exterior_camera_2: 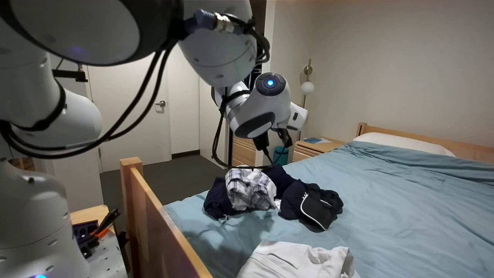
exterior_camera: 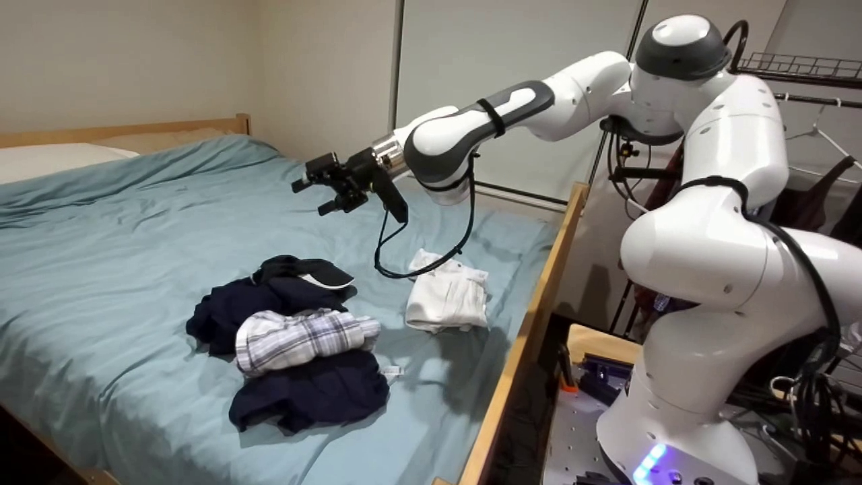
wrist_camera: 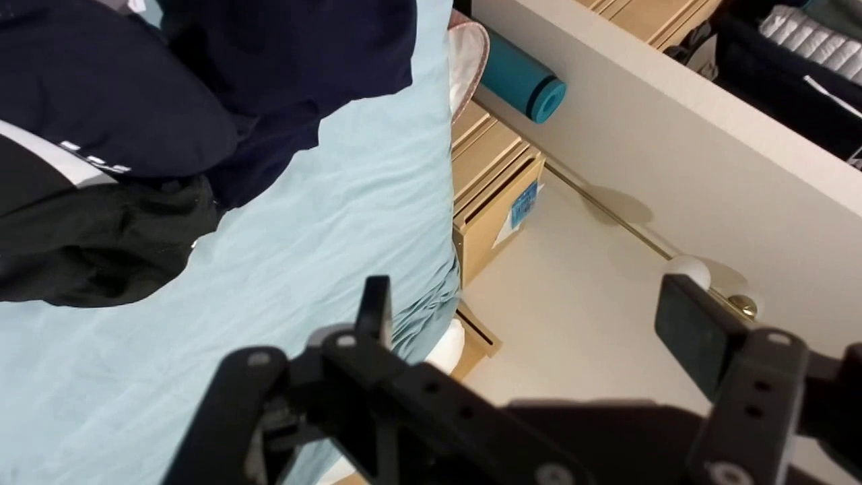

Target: Move the cap to the left

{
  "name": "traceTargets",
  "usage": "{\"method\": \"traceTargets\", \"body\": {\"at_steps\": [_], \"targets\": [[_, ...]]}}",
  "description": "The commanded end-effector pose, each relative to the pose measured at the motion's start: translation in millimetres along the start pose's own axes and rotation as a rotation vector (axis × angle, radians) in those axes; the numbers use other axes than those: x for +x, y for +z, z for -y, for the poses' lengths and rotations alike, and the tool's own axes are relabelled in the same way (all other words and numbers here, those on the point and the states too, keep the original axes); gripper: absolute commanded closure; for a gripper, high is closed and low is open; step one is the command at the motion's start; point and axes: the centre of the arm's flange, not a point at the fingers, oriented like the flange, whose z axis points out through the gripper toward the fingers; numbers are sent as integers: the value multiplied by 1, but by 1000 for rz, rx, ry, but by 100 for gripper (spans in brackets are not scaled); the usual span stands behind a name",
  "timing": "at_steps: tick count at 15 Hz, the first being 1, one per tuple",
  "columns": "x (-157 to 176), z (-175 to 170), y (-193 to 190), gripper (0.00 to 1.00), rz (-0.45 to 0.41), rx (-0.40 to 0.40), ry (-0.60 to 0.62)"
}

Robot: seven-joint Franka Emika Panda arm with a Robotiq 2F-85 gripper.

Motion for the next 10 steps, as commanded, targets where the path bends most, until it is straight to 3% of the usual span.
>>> {"method": "traceTargets", "body": {"at_steps": [1, 4, 5, 6, 10], "targets": [[-2, -2, 3, 0, 4, -3, 0], [-7, 0, 12, 0, 17, -3, -3], [-15, -6, 21, 0, 92, -46, -37], [-17, -8, 19, 0, 101, -146, -9], [-42, -37, -8, 0, 32, -298, 25]]}}
